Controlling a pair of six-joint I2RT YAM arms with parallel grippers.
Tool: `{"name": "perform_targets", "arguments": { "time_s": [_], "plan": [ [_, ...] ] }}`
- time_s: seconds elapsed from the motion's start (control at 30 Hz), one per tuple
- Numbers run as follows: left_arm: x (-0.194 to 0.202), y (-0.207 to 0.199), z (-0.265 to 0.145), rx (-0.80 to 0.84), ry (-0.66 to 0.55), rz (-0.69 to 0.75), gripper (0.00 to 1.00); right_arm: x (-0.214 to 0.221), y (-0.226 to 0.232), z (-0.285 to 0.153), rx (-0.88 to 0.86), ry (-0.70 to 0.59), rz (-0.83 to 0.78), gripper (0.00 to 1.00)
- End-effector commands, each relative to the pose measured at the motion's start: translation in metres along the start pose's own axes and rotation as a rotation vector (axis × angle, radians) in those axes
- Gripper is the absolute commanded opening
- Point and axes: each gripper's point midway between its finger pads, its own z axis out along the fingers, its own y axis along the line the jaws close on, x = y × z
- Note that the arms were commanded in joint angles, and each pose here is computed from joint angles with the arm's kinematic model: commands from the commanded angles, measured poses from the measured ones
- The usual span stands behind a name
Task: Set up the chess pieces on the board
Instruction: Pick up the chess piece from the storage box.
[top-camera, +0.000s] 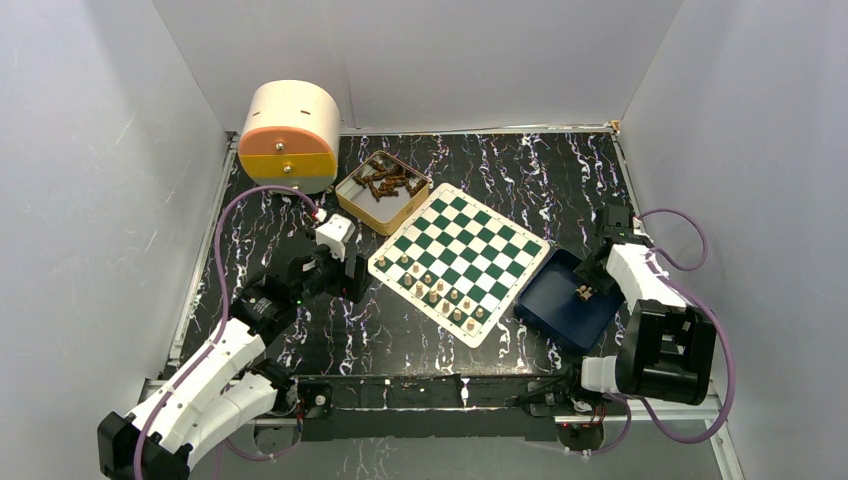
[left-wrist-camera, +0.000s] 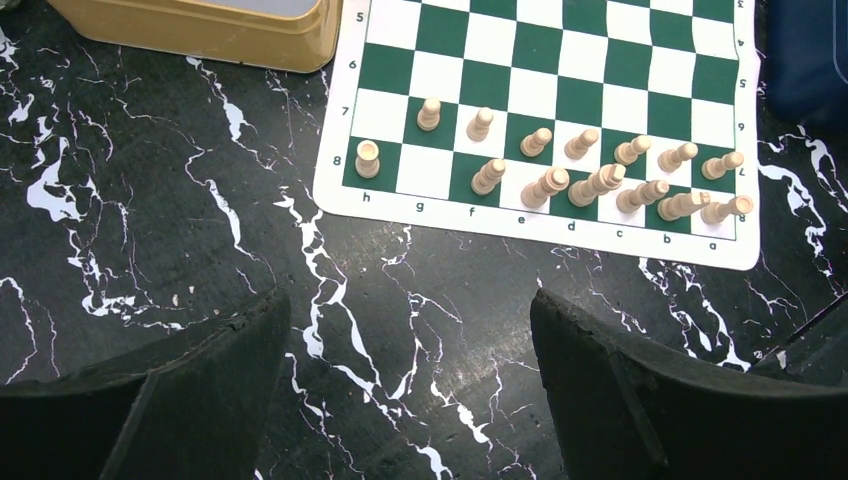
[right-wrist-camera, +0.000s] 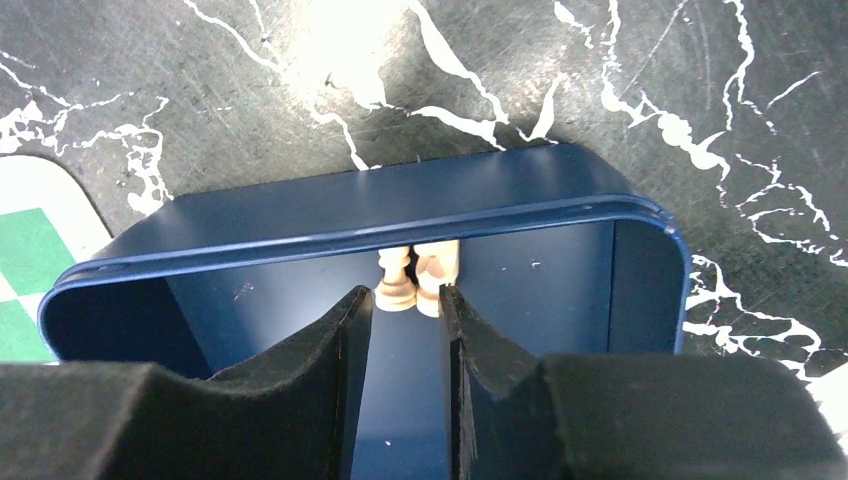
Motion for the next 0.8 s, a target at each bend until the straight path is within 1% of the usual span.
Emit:
{"name": "perform_targets", "arguments": {
  "time_s": [0.0, 0.27, 0.57, 0.77],
  "plan": [
    [-0.004, 0.001, -0.002, -0.008, -0.022, 0.019, 0.86, -0.009, -0.010, -0.001, 0.034, -0.050, 0.022, 0.39],
    [-0.003, 0.002, -0.002, -0.016, -0.020, 0.020, 0.86, 0.002, -0.016, 0.008, 0.055, -0.018, 0.041, 0.39],
    [-0.003, 0.003, -0.002, -0.017, -0.018, 0.021, 0.86, 0.012, -0.014, 0.015, 0.042, 0.013, 0.049, 0.30],
    [-0.004, 0.003, -0.001, -0.018, -0.019, 0.022, 0.86, 0.010, -0.013, 0.011, 0.025, 0.007, 0.037, 0.25]
  ]
}}
